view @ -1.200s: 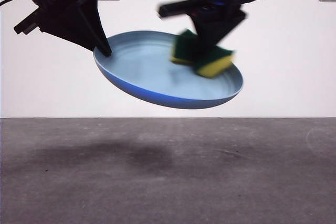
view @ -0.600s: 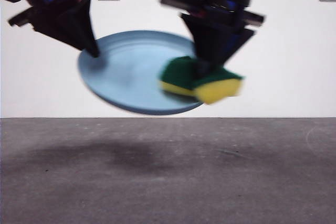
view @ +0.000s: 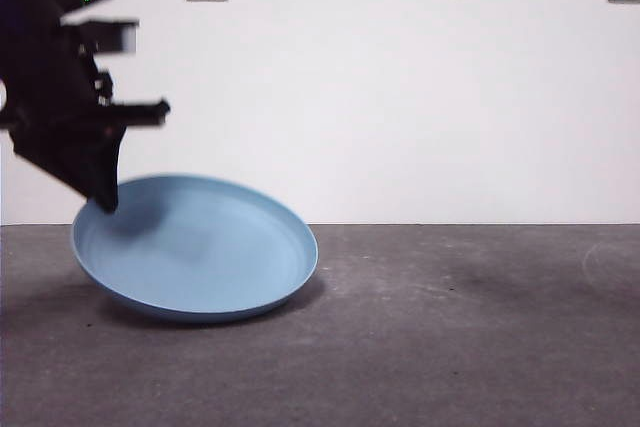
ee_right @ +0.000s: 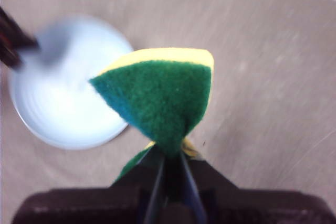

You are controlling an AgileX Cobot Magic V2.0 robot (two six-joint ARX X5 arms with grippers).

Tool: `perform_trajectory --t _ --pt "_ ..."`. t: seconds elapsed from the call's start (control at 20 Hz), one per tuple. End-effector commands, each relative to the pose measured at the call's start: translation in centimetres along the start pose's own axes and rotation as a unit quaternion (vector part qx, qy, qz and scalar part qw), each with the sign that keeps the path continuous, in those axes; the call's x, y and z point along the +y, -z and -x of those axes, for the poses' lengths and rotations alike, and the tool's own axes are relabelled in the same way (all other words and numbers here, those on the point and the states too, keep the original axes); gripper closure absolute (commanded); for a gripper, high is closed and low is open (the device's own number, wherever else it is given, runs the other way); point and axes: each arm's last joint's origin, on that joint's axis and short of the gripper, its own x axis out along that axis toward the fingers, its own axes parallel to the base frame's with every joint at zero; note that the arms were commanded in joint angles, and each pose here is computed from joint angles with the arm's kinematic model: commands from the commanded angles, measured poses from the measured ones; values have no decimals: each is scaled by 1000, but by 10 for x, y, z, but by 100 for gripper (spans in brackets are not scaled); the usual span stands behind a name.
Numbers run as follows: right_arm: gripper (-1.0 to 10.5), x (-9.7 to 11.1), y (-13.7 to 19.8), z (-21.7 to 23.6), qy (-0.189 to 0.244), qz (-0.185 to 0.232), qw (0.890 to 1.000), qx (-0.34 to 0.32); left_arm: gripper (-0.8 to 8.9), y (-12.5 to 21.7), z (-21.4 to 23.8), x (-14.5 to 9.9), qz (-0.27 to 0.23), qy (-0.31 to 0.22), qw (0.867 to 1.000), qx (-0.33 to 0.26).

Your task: Pick up the plate,pick up the cloth,clean the plate with the cloth

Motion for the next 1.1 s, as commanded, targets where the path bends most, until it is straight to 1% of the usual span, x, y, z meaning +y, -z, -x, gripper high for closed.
perform_trajectory --t 0.05,0.15,0.2,0.25,0.3,0.35,0.45,0.55,0.65,0.75,0.9,1.0,1.1 --pt "963 -6 1 18 0 -17 999 -28 819 5 -22 3 -3 -5 999 34" --pt "963 -11 3 33 -3 -26 998 -51 801 10 -35 3 -4 -4 998 58" --pt "963 -13 3 37 -4 -29 998 -58 709 12 -40 2 -5 -5 998 67" --pt "963 -14 4 41 -3 -31 998 -62 554 14 -44 2 -5 -5 997 72" --pt "963 -14 4 42 -2 -32 997 -65 422 14 -44 2 -5 -5 997 73" --pt "963 -15 4 42 -2 -32 997 -65 390 13 -44 2 -5 -5 997 71" --pt "963 -16 4 39 4 -33 998 -61 392 10 -36 2 0 -4 998 59" --pt "963 -16 2 31 22 -34 998 -50 392 4 -18 2 2 -1 1000 28" --pt "963 -15 0 16 31 -33 999 -30 392 -3 10 0 2 17 1000 -17" --pt "963 -15 -2 -5 45 -33 998 -5 392 -8 41 -1 7 35 997 -68" --pt "963 -12 -3 -46 59 -30 997 37 392 -9 89 -2 14 50 989 -141" --pt "963 -12 -1 -77 68 -30 995 68 392 -5 120 -3 18 81 980 -180" --pt "963 -14 5 -113 81 -29 991 107 392 2 145 -2 25 99 973 -209"
